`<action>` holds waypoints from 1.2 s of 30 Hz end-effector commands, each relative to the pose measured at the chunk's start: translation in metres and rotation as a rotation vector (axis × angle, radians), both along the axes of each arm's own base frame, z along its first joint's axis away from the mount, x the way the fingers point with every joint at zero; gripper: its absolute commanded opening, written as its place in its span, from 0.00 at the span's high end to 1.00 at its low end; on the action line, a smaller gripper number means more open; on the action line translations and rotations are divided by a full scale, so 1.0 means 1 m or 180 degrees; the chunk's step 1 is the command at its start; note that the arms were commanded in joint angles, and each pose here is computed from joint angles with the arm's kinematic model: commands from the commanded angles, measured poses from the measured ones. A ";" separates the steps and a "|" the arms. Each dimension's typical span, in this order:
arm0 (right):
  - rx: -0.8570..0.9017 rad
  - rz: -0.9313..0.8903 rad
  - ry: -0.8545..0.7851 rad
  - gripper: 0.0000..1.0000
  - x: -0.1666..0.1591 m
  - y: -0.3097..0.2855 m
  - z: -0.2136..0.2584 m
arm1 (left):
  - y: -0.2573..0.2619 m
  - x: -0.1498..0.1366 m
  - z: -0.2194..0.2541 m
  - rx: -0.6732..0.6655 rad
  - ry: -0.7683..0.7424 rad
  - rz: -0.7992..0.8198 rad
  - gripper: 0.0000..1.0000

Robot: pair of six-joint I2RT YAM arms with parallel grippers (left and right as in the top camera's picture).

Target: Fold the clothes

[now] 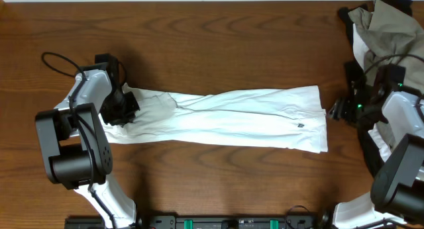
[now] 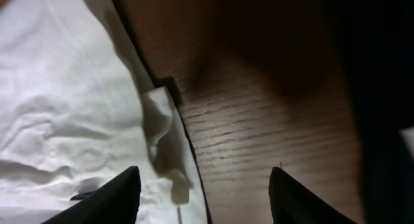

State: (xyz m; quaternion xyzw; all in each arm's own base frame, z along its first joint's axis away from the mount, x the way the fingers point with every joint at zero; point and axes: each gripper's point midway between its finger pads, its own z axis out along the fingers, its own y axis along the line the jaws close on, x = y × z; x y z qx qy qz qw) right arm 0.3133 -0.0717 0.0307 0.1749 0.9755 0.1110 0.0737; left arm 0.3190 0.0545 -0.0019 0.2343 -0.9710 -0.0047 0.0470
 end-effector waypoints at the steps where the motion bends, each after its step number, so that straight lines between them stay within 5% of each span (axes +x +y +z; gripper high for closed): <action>1: 0.0233 0.0030 -0.0005 0.37 -0.001 0.012 -0.011 | 0.015 -0.008 -0.012 0.0174 0.0138 0.0056 0.83; 23: 0.0732 0.0261 0.0365 0.39 -0.011 0.058 -0.056 | 0.015 -0.009 -0.012 0.0170 0.0146 0.0056 0.83; 25: 0.0728 0.0311 0.0369 0.44 -0.010 0.063 -0.058 | 0.015 -0.009 -0.012 0.0171 0.0145 0.0056 0.83; 30: 0.0702 0.0339 0.0351 0.96 -0.008 0.064 -0.058 | 0.015 -0.009 -0.012 0.0171 0.0142 0.0055 0.83; 36: 0.0425 0.0227 0.0394 0.99 -0.006 0.046 -0.060 | -0.012 0.010 0.016 -0.0344 -0.0138 -0.0108 0.77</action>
